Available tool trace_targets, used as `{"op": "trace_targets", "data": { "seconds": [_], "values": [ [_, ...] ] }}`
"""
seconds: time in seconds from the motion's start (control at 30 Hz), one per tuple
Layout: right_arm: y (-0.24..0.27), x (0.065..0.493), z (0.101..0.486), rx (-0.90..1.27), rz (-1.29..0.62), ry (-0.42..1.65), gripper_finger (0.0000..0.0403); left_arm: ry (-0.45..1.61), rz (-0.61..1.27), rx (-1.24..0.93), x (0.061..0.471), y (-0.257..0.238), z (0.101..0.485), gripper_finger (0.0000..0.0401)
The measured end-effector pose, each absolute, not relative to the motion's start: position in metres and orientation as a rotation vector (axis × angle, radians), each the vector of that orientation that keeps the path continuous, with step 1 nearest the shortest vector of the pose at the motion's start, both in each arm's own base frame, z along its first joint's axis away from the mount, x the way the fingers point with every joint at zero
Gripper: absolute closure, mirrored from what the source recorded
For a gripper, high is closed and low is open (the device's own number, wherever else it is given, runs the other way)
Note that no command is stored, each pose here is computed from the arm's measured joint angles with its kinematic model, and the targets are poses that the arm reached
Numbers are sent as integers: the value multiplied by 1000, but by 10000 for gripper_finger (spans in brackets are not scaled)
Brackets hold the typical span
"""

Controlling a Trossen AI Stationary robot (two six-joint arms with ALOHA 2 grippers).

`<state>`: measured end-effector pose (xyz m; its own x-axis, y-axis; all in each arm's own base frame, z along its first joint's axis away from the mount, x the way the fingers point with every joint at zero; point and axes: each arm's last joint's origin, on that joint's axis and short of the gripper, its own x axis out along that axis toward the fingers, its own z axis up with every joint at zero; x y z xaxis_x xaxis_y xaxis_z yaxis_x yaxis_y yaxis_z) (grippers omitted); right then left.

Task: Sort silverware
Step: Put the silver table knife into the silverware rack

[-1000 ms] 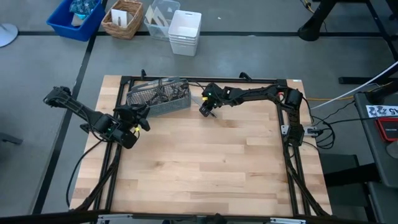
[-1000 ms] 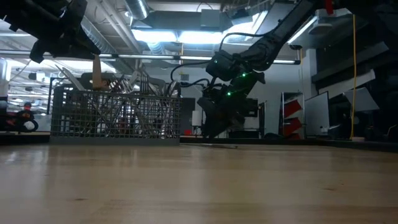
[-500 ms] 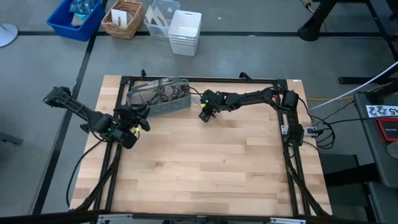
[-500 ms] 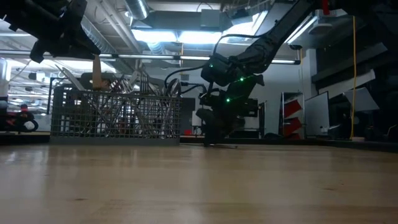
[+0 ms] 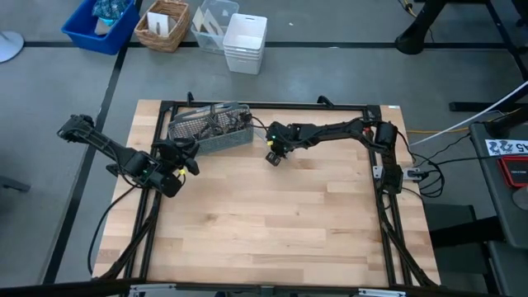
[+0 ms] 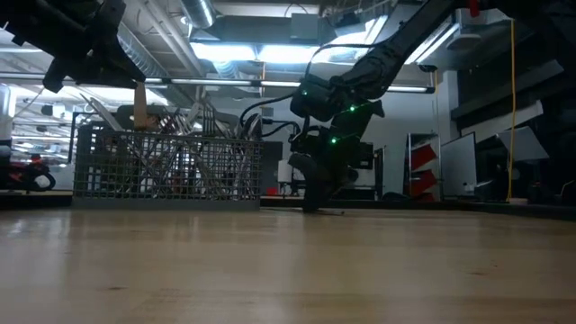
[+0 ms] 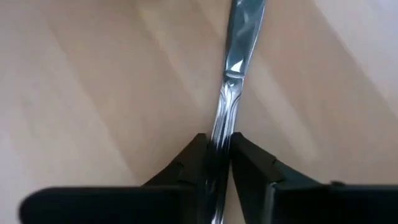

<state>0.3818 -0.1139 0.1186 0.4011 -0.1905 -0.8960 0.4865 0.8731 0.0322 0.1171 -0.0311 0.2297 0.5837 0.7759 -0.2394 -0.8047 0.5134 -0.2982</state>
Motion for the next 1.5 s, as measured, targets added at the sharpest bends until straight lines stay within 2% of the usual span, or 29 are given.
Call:
{"op": "trace_targets", "data": {
  "seconds": [0.17,0.6,0.83,1.1,1.5],
  "values": [
    [-97,379,116,320,-427,1152,356,83,951,-393,117,-31,230,299],
    [-68,378,114,274,-439,1224,355,84,950,-391,117,-31,230,299],
    [-74,379,117,269,-492,1196,355,83,951,-393,117,-31,230,299],
    [-79,396,137,245,-490,1139,355,83,951,-393,117,-31,230,299],
    [-111,397,147,275,-563,1081,355,85,949,-393,117,-31,229,299]
  ]
}}
